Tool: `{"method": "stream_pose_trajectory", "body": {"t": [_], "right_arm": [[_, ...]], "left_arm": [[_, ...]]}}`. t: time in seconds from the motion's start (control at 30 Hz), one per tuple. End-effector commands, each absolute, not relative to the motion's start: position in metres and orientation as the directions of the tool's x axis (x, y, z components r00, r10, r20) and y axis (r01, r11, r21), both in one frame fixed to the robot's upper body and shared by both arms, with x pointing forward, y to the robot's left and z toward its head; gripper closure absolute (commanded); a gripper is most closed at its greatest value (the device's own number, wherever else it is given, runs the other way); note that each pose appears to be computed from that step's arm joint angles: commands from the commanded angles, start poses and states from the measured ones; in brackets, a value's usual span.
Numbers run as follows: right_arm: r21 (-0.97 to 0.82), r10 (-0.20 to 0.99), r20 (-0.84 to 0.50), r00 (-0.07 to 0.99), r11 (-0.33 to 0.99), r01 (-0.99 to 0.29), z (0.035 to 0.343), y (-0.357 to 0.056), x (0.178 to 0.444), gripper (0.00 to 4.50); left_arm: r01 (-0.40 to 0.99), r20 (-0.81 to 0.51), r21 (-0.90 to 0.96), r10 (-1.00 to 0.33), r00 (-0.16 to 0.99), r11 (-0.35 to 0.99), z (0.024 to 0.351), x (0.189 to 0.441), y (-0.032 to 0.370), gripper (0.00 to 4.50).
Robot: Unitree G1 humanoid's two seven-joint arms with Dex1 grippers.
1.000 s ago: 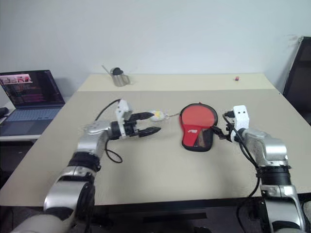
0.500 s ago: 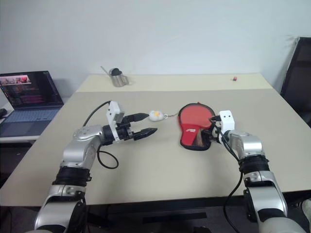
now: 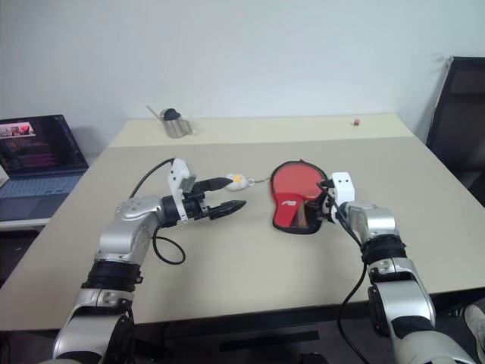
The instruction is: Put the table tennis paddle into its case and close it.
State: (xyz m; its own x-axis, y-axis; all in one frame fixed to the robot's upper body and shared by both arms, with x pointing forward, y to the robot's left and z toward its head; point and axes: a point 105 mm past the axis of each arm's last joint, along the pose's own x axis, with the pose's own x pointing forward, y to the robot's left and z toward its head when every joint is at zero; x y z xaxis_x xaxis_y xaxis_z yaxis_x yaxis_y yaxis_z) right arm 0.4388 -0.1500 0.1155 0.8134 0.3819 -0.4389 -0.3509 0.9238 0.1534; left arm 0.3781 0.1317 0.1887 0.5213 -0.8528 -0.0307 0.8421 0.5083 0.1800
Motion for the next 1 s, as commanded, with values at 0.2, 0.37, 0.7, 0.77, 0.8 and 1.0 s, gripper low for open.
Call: {"method": "stream_pose_trajectory", "body": {"t": [0.2, 0.37, 0.7, 0.77, 0.8, 1.0], "right_arm": [[0.233, 0.464, -0.436, 0.771, 0.886, -0.401, 0.113, -0.123, 0.438, 2.59], [0.232, 0.468, -0.432, 0.771, 0.884, -0.406, 0.112, -0.118, 0.438, 4.15], [0.264, 0.483, -0.421, 0.768, 0.875, -0.405, 0.112, -0.114, 0.436, 4.48], [0.287, 0.506, -0.420, 0.754, 0.862, -0.418, 0.113, -0.111, 0.432, 4.48], [0.301, 0.520, -0.420, 0.744, 0.853, -0.426, 0.113, -0.108, 0.429, 4.48], [0.336, 0.593, -0.433, 0.679, 0.805, -0.488, 0.109, -0.094, 0.404, 4.48]], "left_arm": [[0.834, 0.002, 0.223, -0.856, 0.518, 0.505, 0.203, 0.376, 0.131, 0.12], [0.832, 0.002, 0.225, -0.854, 0.520, 0.507, 0.203, 0.376, 0.131, 0.12], [0.846, -0.084, 0.210, -0.853, 0.515, 0.490, 0.186, 0.365, 0.152, 0.12], [0.861, -0.118, 0.193, -0.860, 0.497, 0.471, 0.180, 0.358, 0.158, 0.12], [0.868, -0.137, 0.186, -0.863, 0.486, 0.460, 0.176, 0.353, 0.160, 0.12], [0.908, -0.189, 0.110, -0.888, 0.418, 0.404, 0.163, 0.325, 0.166, 0.12]]}}
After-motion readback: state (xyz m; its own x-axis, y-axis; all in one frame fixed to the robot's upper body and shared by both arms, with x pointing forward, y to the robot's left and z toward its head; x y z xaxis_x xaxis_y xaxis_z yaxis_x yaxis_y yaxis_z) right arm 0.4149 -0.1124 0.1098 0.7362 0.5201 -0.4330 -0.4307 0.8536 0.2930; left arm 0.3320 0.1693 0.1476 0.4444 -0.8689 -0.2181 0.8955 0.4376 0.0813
